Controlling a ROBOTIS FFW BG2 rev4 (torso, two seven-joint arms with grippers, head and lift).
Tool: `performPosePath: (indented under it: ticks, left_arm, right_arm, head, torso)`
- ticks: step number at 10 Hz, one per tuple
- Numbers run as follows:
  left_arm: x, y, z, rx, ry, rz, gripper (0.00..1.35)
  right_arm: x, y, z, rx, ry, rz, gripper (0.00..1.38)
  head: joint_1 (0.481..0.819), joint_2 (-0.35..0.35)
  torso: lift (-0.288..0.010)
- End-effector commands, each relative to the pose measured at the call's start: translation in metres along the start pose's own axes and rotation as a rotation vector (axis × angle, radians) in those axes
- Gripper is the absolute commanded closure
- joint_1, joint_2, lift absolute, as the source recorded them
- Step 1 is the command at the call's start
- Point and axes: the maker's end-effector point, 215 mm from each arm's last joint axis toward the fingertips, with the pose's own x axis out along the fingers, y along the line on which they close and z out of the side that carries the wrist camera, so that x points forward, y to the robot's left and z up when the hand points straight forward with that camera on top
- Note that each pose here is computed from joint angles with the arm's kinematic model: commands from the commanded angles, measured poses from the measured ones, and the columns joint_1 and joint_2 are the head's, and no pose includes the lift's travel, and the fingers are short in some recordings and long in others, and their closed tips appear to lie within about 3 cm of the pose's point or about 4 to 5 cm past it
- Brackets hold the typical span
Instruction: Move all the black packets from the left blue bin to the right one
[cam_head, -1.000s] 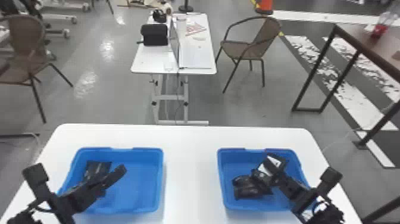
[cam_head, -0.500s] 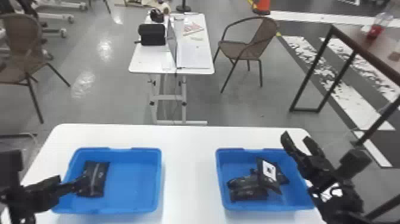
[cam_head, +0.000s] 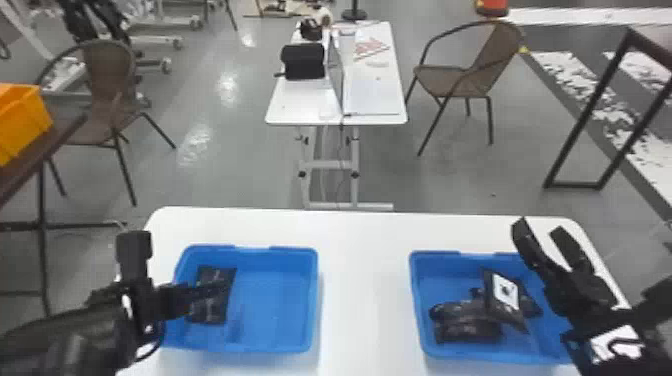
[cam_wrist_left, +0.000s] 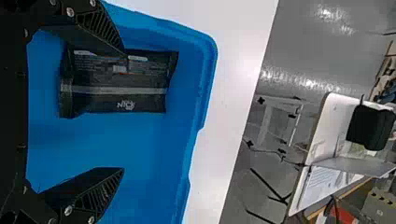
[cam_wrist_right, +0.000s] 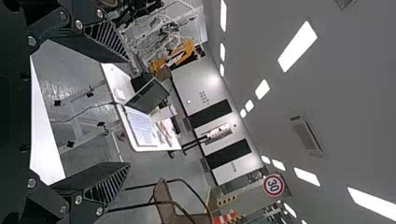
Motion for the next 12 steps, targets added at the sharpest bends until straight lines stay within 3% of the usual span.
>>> performPosePath:
  ticks: [1,6,10,12]
  left_arm:
    - [0.015,-0.01,0.005,-0.007,0.024,-0.022,0.15]
    - [0.021,0.009,-0.007,0.042,0.096,0.114,0.15]
    - [0.034,0.02,-0.033,0.067,0.184,0.178,0.16]
    - [0.032,0.03,-0.052,0.06,0.246,0.22,0.3]
  right_arm:
    - [0.003,0.007,-0.008,0.023,0.011,0.016,0.25]
    - [0.001,0.014,-0.024,0.071,0.045,0.049,0.25]
    - [0.004,0.021,-0.029,0.089,0.058,0.086,0.25]
    - [0.002,0.021,-0.032,0.102,0.062,0.09,0.25]
  head:
    - [0.695,0.003]
    - [0.695,0.02]
    - [0.695,0.037]
    - [0.695,0.045]
  torso:
    - [0.0]
    - [0.0]
    - [0.0]
    - [0.0]
